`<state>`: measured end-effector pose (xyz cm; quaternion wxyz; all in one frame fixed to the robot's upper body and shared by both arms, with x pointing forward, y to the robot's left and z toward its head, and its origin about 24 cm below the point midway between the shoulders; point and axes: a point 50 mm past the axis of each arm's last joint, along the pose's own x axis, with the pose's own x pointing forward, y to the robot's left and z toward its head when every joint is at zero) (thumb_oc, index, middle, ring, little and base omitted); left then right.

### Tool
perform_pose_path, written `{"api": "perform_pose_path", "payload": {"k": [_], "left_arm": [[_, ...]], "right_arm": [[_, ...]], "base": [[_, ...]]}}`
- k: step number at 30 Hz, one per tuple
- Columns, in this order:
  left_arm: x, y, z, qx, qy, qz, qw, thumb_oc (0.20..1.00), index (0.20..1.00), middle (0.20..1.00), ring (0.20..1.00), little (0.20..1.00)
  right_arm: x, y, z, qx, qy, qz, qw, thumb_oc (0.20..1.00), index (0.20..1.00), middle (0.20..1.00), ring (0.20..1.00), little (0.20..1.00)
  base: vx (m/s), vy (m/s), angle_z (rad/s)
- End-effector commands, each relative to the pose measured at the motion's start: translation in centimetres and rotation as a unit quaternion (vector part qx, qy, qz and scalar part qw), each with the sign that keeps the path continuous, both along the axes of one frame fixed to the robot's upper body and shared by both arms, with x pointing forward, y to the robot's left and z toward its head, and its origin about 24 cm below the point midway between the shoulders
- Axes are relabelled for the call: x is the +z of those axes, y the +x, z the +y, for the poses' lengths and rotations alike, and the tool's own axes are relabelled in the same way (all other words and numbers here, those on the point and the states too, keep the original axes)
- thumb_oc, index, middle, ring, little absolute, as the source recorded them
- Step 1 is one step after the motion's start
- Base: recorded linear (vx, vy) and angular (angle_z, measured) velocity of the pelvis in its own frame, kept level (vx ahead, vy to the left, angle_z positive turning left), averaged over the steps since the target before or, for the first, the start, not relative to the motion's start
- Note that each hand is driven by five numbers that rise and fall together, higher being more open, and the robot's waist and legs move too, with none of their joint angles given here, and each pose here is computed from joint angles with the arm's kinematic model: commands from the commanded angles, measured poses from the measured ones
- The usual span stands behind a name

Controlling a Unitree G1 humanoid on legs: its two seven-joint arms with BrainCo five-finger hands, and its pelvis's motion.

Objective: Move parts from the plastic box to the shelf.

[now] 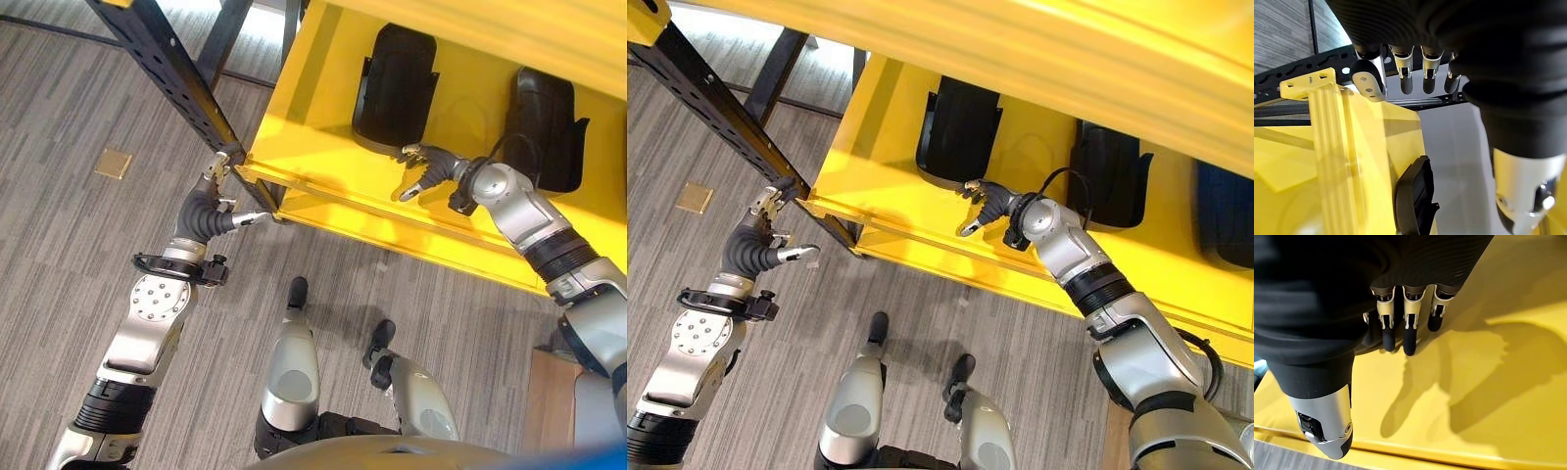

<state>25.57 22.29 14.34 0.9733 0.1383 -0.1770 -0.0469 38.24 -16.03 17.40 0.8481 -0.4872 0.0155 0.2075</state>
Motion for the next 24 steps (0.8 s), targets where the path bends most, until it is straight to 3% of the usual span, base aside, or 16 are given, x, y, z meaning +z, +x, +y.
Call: {"api": "perform_pose_path", "payload": {"k": [1, 18, 24], "left_arm": [[1.6, -1.0, -1.0, -0.031, 0.010, -0.047, 0.998, 1.000, 1.000, 1.000, 1.000, 1.000], [0.8, -1.0, -1.3, -0.036, -0.001, -0.027, 0.999, 1.000, 1.000, 1.000, 1.000, 1.000], [-0.4, -1.7, 0.3, 0.036, -0.033, 0.006, 0.999, 1.000, 1.000, 1.000, 1.000, 1.000]], "right_arm": [[-0.8, 0.1, 1.6, 0.025, 0.011, 0.019, 0.999, 1.000, 1.000, 1.000, 1.000, 1.000], [-1.7, -0.4, 1.6, 0.025, 0.003, 0.048, 0.999, 1.000, 1.000, 1.000, 1.000, 1.000], [-5.4, -4.0, 0.2, 0.009, 0.004, 0.099, 0.995, 1.000, 1.000, 1.000, 1.000, 1.000]], "base": [[0.03, 0.022, 0.01], [0.04, 0.020, 0.01], [0.04, 0.045, -0.01]]}}
